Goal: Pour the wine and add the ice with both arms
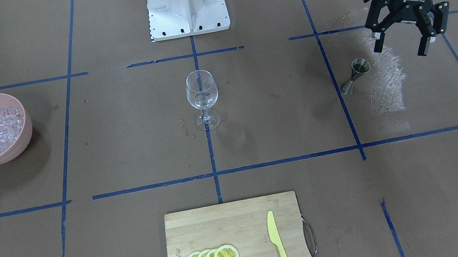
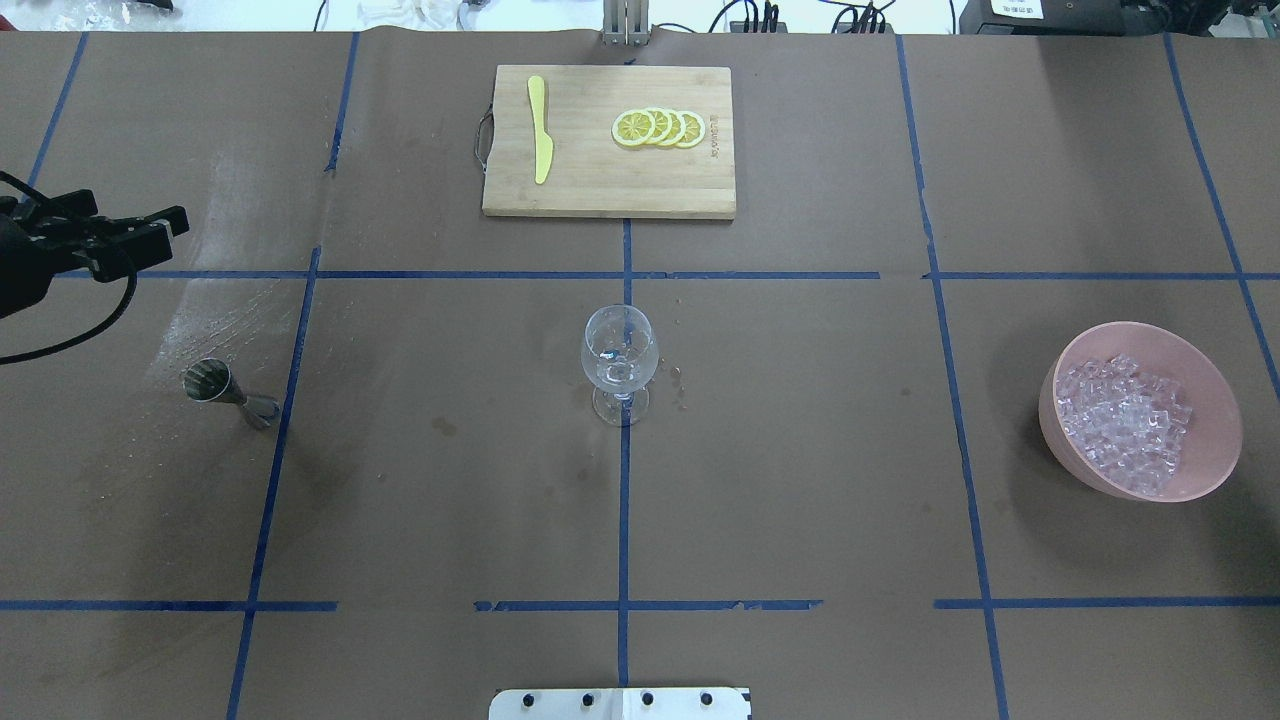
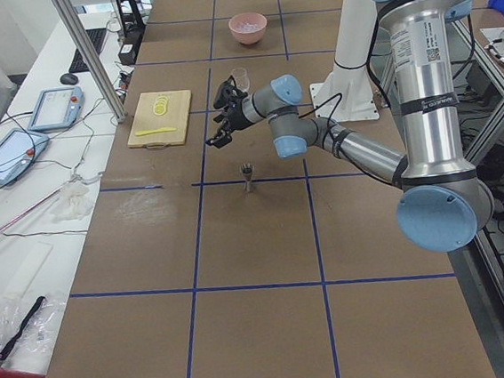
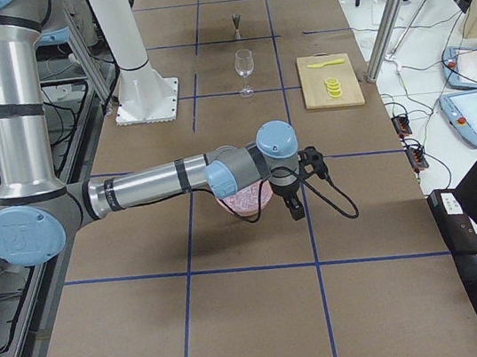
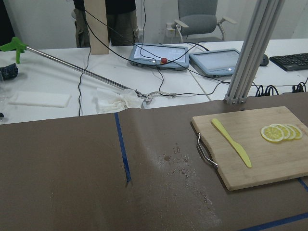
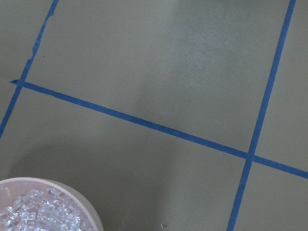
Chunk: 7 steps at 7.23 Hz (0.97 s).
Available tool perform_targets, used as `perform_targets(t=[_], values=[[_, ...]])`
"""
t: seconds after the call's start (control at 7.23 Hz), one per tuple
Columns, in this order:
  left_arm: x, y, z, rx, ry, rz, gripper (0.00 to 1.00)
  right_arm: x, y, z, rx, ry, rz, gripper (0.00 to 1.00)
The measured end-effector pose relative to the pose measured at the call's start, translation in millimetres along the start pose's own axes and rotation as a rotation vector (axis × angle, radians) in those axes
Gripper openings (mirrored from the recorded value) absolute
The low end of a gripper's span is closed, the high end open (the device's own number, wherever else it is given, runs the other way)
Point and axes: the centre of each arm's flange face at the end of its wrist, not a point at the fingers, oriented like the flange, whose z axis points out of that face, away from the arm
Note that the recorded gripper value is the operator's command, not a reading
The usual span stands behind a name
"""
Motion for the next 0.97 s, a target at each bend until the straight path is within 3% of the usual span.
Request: perform_targets(t=[0.55, 0.97], values=[[17.1, 116.2, 23.9, 0.133, -0.147, -0.076, 1.0, -0.1, 0.2, 0.2, -0.001, 0.0, 0.0, 1.0], [21.3, 163.6, 39.9, 0.179, -0.182, -0.068, 0.99, 1.2, 0.8, 0.7, -0.002, 0.0, 0.002, 1.0]])
